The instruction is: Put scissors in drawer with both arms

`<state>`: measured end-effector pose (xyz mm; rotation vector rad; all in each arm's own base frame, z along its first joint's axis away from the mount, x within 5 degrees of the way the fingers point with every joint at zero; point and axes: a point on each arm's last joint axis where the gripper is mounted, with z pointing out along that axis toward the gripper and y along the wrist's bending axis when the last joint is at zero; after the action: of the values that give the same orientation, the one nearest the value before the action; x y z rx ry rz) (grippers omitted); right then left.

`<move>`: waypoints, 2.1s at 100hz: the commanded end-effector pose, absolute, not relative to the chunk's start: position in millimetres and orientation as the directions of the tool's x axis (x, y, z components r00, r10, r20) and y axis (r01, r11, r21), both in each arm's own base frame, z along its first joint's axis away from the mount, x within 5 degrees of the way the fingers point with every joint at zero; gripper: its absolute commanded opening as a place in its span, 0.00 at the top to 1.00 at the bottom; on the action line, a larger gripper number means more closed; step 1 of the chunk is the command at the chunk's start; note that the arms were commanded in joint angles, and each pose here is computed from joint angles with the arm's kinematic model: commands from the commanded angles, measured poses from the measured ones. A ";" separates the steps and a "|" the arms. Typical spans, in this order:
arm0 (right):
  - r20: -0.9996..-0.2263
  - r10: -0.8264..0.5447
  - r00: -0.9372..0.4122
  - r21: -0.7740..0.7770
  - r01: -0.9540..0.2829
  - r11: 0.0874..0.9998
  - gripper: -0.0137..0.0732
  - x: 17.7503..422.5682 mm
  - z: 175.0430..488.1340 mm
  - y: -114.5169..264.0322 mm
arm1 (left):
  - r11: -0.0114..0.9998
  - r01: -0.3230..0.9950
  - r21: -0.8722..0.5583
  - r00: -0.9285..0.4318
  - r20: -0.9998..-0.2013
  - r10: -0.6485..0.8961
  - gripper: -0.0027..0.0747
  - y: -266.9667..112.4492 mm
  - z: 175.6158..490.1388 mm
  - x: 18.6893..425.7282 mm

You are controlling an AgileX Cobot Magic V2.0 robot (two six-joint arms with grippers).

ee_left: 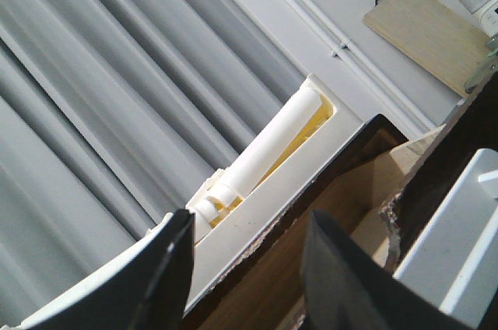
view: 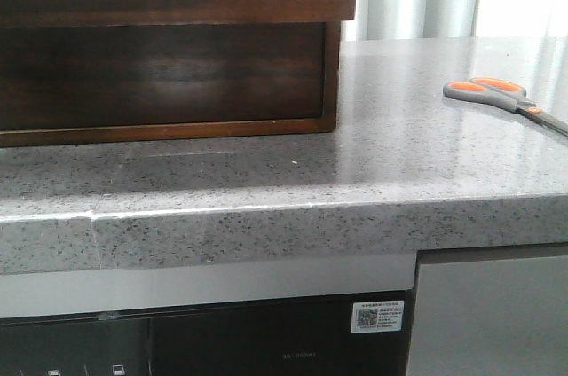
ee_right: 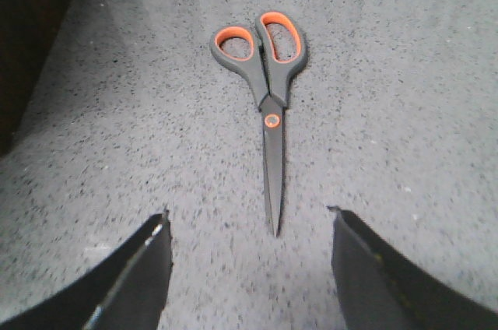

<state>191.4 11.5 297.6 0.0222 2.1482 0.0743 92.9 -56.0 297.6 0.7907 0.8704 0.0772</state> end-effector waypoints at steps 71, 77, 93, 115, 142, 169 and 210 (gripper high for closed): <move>-0.515 -0.060 -0.855 -0.032 -0.050 0.998 0.38 375.5 308.1 22.4 | 0.764 0.239 0.600 0.681 -0.664 0.308 0.58 -54.0 309.2 92.7; -0.504 -0.061 -0.862 -0.034 -0.051 0.998 0.38 379.7 304.3 22.6 | 0.764 0.239 0.600 0.680 -0.665 0.309 0.58 -54.0 309.1 92.8; -0.479 -0.063 -0.876 -0.037 -0.052 0.998 0.38 389.6 293.8 23.1 | 0.762 0.234 0.604 0.682 -0.661 0.314 0.58 -54.0 309.1 92.8; -0.442 -0.065 -0.895 -0.040 -0.052 0.998 0.38 397.2 283.9 23.4 | 0.762 0.234 0.604 0.682 -0.661 0.314 0.58 -54.0 309.1 92.8; -0.428 -0.074 -0.901 -0.044 -0.060 0.997 0.38 398.1 281.3 23.4 | 0.762 0.234 0.604 0.682 -0.661 0.314 0.58 -54.0 309.1 92.8; -0.421 -0.073 -0.904 -0.043 -0.060 0.997 0.76 397.4 281.0 23.4 | 0.762 0.234 0.604 0.682 -0.661 0.314 0.58 -54.0 309.1 92.8; -0.442 -0.082 -0.893 -0.049 -0.068 0.997 0.93 393.4 290.6 23.0 | 0.762 0.234 0.604 0.682 -0.661 0.314 0.58 -54.0 309.1 92.8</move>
<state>399.0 23.2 252.5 -0.0771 2.8038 -0.0258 94.2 -55.2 296.4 0.7887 0.8922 0.0827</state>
